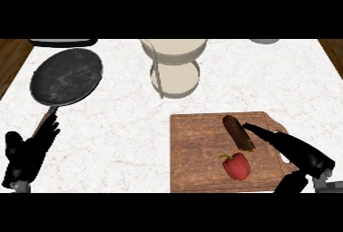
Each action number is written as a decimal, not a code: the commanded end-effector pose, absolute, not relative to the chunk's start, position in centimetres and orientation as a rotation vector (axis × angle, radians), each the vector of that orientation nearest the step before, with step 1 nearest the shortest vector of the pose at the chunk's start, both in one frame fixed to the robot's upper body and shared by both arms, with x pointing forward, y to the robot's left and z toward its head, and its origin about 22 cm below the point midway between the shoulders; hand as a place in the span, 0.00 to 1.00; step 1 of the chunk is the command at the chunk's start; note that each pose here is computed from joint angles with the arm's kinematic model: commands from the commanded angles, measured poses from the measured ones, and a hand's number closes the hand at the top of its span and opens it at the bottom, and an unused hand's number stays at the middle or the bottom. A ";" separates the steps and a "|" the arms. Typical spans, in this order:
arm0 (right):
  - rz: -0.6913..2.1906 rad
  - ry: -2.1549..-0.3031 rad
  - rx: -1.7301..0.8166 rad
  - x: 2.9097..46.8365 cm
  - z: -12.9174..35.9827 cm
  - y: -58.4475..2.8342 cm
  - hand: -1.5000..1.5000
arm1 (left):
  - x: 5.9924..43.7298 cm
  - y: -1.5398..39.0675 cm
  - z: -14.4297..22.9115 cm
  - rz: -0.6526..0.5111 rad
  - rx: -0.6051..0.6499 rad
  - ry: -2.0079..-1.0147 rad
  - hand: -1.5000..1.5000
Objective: Pick the bell pepper from the cutting board and place it in the tiered basket
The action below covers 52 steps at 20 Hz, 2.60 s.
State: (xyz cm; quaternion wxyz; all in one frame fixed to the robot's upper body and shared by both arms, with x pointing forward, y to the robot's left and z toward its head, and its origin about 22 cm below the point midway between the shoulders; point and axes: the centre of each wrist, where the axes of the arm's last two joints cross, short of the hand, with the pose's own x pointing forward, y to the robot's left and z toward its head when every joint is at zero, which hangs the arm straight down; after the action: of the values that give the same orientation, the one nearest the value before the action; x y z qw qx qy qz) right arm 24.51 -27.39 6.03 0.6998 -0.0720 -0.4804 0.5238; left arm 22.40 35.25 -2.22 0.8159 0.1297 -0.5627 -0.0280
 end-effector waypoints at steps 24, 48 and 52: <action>1.210 -1.051 -0.073 26.2 0.3 -20.7 0.00 | 20.9 35.5 -2.1 -0.067 0.268 -1.205 0.50; 0.971 -1.322 -0.622 25.2 7.4 -12.4 1.00 | 21.8 35.4 -1.1 -0.118 0.259 -1.202 0.50; 0.881 -1.359 -0.816 25.6 9.7 -10.0 1.00 | 22.2 35.0 -1.2 -0.133 0.243 -1.194 0.50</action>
State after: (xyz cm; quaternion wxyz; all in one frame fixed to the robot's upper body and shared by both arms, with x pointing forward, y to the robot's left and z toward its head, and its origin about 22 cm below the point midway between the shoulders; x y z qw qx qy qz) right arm 25.38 -12.53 7.79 0.6346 -0.2872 -0.5832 0.4179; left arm 21.97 35.19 -1.18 0.8162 0.1193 -0.5627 -0.0543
